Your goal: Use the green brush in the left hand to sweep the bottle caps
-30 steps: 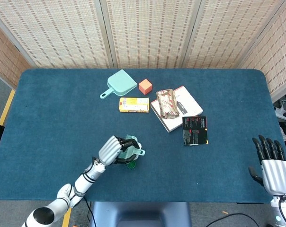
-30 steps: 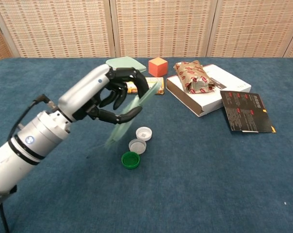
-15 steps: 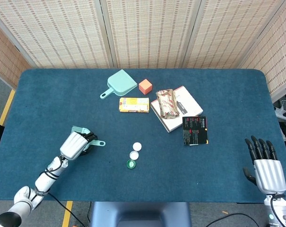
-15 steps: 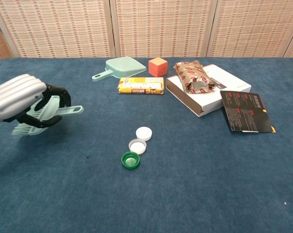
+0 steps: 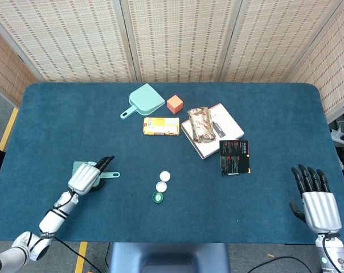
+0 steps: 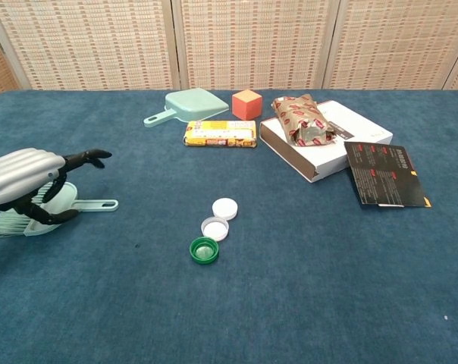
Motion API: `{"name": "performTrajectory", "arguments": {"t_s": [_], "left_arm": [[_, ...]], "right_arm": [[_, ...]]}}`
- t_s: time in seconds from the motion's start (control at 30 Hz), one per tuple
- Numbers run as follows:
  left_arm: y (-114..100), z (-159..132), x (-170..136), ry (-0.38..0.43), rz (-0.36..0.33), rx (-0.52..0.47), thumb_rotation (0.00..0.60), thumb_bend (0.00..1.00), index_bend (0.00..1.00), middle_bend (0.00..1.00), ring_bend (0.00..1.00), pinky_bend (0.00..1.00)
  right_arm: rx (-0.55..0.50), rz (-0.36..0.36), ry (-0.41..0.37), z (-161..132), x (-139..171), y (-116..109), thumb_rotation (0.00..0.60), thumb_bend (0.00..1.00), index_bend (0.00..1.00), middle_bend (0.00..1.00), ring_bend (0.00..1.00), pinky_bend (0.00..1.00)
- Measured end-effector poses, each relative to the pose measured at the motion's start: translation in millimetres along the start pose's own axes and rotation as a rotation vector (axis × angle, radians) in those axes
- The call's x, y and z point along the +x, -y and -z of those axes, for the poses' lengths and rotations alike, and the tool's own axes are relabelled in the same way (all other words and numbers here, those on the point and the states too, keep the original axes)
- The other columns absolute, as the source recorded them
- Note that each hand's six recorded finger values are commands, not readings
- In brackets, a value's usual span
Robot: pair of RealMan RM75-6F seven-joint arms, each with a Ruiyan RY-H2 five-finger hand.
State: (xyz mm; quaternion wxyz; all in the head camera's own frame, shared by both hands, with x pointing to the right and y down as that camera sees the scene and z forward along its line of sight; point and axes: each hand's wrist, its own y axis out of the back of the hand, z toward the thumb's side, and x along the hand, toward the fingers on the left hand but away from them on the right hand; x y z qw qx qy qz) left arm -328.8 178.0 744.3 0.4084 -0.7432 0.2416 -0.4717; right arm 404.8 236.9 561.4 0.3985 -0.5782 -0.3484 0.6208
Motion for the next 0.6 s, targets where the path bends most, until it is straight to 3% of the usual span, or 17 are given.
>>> {"name": "performTrajectory", "arguments": {"t_s": [0.1, 0.17, 0.23, 0.27, 0.37, 0.5, 0.6], "left_arm": [[-10, -6, -7, 0.013, -0.010, -0.040, 0.600, 0.31, 0.00, 0.00, 0.49, 0.82], [-19, -9, -15, 0.020, -0.024, -0.065, 0.600, 0.31, 0.00, 0.00, 0.30, 0.68], [-32, -10, -28, 0.019, -0.051, -0.081, 0.600, 0.31, 0.00, 0.00, 0.09, 0.46], [-38, -9, -36, 0.013, -0.064, -0.085, 0.600, 0.31, 0.00, 0.00, 0.05, 0.38], [-59, -1, -71, -0.037, -0.117, -0.096, 0.600, 0.32, 0.00, 0.00, 0.00, 0.15], [-81, 23, -127, -0.154, -0.195, -0.107, 0.600, 0.35, 0.00, 0.00, 0.00, 0.09], [-92, 39, -156, -0.212, -0.198, -0.096, 0.600, 0.35, 0.00, 0.00, 0.00, 0.09]], "right_arm": [[0.000, 0.001, -0.005, -1, 1, 0, 0.600, 0.22, 0.00, 0.00, 0.00, 0.00], [-0.001, 0.004, -0.008, -2, 3, -2, 0.600, 0.22, 0.00, 0.00, 0.00, 0.00], [-0.004, 0.005, -0.006, -1, 3, -2, 0.600, 0.22, 0.00, 0.00, 0.00, 0.00], [-0.006, 0.005, -0.004, 0, 3, -3, 0.600, 0.22, 0.00, 0.00, 0.00, 0.00], [-0.013, -0.004, 0.005, 3, 2, -2, 0.600, 0.22, 0.00, 0.00, 0.00, 0.00], [-0.016, -0.021, 0.024, 7, -2, 0, 0.600, 0.22, 0.00, 0.00, 0.00, 0.00], [-0.019, -0.032, 0.010, 4, -1, 2, 0.600, 0.22, 0.00, 0.00, 0.00, 0.00]]}}
